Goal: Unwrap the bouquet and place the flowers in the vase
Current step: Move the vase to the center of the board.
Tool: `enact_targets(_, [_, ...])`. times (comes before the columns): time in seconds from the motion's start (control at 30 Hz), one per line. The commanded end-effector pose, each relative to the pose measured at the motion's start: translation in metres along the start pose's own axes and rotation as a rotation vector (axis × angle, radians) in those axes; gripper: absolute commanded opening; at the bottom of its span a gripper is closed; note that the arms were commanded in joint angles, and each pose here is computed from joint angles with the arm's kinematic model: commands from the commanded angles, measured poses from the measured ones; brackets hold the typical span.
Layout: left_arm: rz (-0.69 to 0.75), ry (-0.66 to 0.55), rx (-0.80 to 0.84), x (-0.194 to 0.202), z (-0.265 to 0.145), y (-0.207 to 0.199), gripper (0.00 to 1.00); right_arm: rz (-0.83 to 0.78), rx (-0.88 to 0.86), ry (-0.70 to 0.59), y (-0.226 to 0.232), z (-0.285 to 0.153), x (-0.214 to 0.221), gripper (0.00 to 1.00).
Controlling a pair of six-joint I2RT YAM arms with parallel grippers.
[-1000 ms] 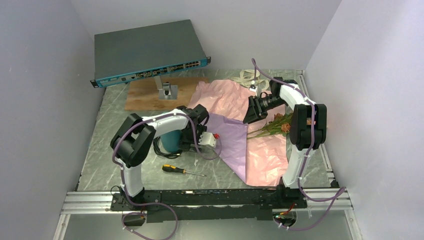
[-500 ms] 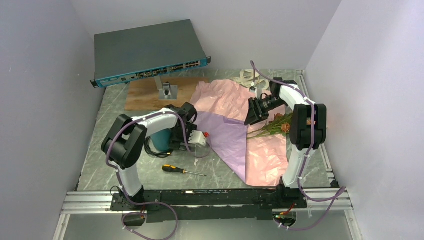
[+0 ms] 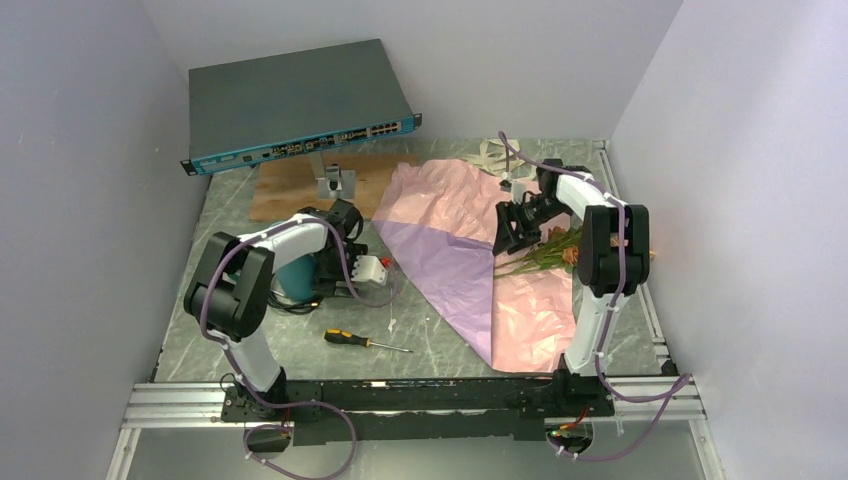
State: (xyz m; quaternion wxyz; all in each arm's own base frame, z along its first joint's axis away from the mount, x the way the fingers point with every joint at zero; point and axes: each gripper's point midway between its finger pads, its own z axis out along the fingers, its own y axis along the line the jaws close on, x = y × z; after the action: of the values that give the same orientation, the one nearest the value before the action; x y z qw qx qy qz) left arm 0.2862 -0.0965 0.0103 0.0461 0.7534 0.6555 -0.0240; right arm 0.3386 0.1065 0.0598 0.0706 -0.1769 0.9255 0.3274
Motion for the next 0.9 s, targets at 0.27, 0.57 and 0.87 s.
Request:
enact_targets(0.27, [-0.030, -0.011, 0.075, 0.017, 0.009, -0.012, 0.86, 0.016, -0.084, 0.016, 0.003, 0.037, -0.013, 0.59])
enact_targets(0.57, [-0.047, -0.209, 0.007, -0.045, -0.038, 0.009, 0.86, -0.075, -0.261, -0.022, 0.055, 0.029, -0.022, 0.14])
enact_targets(0.87, [-0.173, -0.594, -0.098, -0.121, -0.122, 0.040, 0.86, -0.237, -0.523, -0.049, 0.152, 0.005, -0.024, 0.26])
